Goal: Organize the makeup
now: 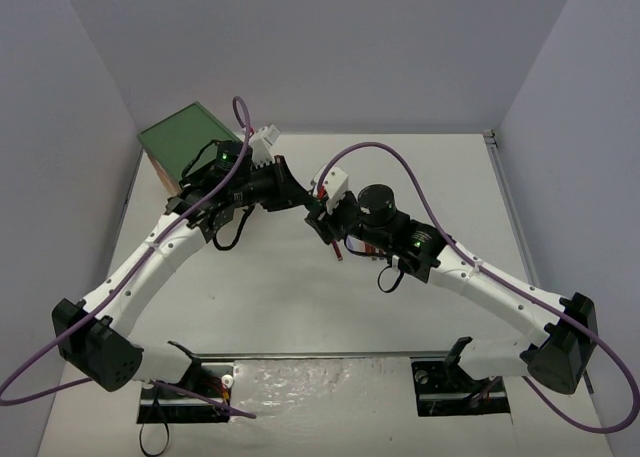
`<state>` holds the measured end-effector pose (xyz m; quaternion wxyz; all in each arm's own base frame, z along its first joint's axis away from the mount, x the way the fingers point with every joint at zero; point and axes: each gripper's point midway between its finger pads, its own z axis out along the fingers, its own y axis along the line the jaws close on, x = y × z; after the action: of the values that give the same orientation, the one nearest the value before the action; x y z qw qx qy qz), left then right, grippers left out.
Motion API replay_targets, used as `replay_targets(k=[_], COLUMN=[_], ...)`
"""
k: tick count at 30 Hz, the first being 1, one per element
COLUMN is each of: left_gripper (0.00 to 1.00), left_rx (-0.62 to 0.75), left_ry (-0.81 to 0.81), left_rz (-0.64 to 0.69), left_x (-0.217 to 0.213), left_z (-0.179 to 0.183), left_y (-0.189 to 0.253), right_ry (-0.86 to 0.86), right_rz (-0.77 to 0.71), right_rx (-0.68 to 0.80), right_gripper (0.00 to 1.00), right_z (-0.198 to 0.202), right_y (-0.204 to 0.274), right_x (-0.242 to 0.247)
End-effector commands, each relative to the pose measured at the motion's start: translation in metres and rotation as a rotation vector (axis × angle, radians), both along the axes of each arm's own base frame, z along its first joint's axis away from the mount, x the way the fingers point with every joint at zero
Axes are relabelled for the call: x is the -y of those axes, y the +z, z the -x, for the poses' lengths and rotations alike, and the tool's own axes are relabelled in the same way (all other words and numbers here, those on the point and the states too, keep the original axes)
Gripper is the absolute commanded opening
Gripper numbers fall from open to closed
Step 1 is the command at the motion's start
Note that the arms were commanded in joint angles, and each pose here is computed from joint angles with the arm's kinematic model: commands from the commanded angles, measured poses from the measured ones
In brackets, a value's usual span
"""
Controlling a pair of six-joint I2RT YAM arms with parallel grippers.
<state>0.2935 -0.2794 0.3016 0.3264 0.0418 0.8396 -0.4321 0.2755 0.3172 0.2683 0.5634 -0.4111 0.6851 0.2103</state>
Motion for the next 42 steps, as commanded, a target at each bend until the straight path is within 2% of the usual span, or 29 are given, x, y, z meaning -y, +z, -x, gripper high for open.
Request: replay_targets(k=[1, 4, 8, 11, 16, 21, 28, 30, 32, 36, 39, 42], left_gripper=[0.00, 0.00, 0.00, 0.00, 0.00, 0.00, 0.00, 0.03, 0.13, 0.21, 0.38, 0.47], left_rx=[0.208, 0.258, 0.302, 0.344, 0.337, 0.313, 0.246, 0.231, 0.225, 0.233, 0.242, 0.240], left_ry=[0.045, 0.122, 0.284, 0.390, 0.477, 0.494, 0.514, 0.529, 0.541, 0.554, 0.553, 0.547], left_rz=[0.002, -0.125, -0.372, -0.633, -0.901, -1.058, -1.176, -1.214, -1.234, -1.230, -1.223, -1.217], left_x=[-0.014, -0.038, -0.089, -0.134, -0.182, -0.206, -0.228, -0.234, -0.238, -0.239, -0.238, -0.237], left_z=[-0.006, -0.018, -0.039, -0.060, -0.082, -0.100, -0.119, -0.119, -0.119, -0.120, -0.121, -0.120], left_y=[0.046, 0.045, 0.034, 0.027, 0.017, 0.004, -0.016, -0.018, -0.018, -0.013, -0.008, -0.008], right_ry=[-0.054, -0.099, -0.194, -0.282, -0.352, -0.395, -0.412, -0.419, -0.420, -0.422, -0.423, -0.426], right_rz=[-0.108, -0.120, -0.137, -0.131, -0.119, -0.114, -0.102, -0.098, -0.098, -0.091, -0.088, -0.089], right_rx=[0.079, 0.074, 0.074, 0.069, 0.053, 0.047, 0.041, 0.043, 0.045, 0.040, 0.039, 0.040], right_gripper=[0.58, 0.77, 0.90, 0.98, 1.00, 1.00, 1.00, 1.00, 1.00, 1.00, 1.00, 1.00], right_z=[-0.005, -0.005, -0.008, -0.012, -0.012, -0.014, -0.014, -0.015, -0.014, -0.015, -0.016, -0.016], right_y=[0.042, 0.046, 0.050, 0.044, 0.032, 0.026, 0.020, 0.020, 0.019, 0.016, 0.015, 0.016], right_x=[0.005, 0.015, 0.035, 0.053, 0.071, 0.081, 0.088, 0.090, 0.092, 0.092, 0.091, 0.093])
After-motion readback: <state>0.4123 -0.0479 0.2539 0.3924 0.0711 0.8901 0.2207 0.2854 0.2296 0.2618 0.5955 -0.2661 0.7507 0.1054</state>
